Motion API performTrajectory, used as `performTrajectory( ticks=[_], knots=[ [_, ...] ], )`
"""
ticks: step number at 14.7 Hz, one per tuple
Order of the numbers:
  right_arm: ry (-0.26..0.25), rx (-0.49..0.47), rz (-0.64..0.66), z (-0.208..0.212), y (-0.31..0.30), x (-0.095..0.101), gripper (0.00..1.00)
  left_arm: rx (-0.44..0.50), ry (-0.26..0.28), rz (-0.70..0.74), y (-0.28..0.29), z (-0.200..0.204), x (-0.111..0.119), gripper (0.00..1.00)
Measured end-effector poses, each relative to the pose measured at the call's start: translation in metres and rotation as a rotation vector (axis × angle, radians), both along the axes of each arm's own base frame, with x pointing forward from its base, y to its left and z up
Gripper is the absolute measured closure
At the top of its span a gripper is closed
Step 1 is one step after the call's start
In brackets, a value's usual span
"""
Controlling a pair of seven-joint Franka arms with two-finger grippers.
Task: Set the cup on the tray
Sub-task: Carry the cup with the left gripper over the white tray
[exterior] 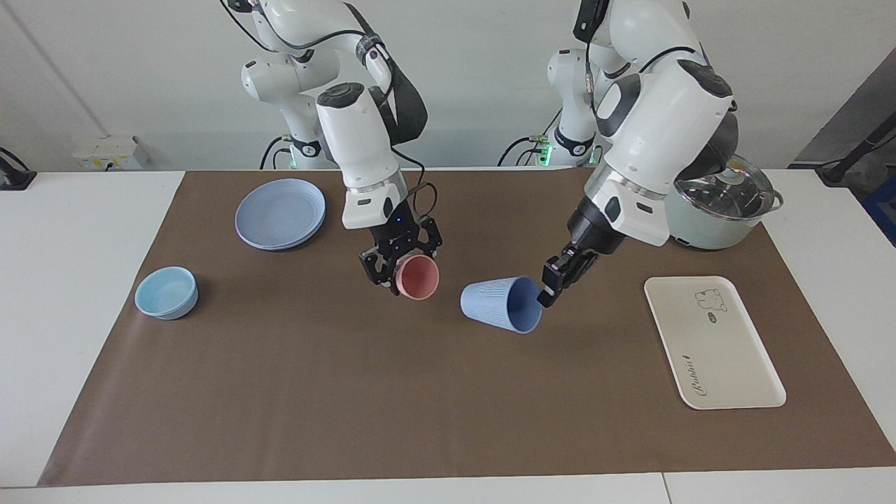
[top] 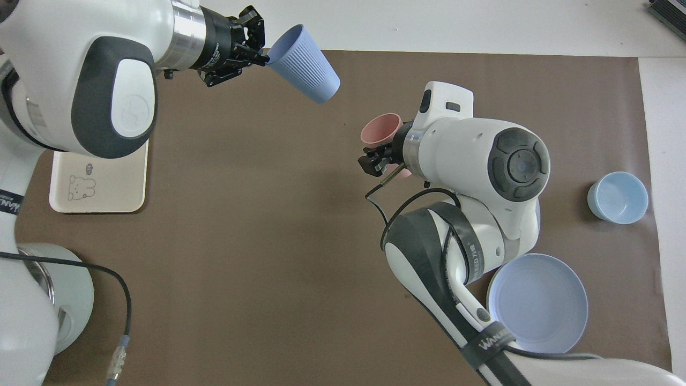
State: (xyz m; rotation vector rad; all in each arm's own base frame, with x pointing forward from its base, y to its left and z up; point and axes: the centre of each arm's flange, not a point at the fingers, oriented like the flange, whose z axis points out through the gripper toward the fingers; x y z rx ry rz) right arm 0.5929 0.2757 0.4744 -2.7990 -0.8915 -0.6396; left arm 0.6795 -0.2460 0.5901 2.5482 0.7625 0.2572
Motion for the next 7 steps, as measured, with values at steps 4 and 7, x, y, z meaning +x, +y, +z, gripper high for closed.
performTrajectory(
  ticks=[4, 7],
  knots=[
    [0.001, 0.0, 0.0, -0.001, 0.0, 0.0, 0.15, 0.145, -0.103, -0.05, 0.094, 0.006, 0.025, 0.97],
    [-0.002, 0.0, -0.001, -0.001, 0.0, 0.0, 0.15, 0.243, -0.188, -0.122, 0.174, -0.007, 0.036, 0.97]
  ],
)
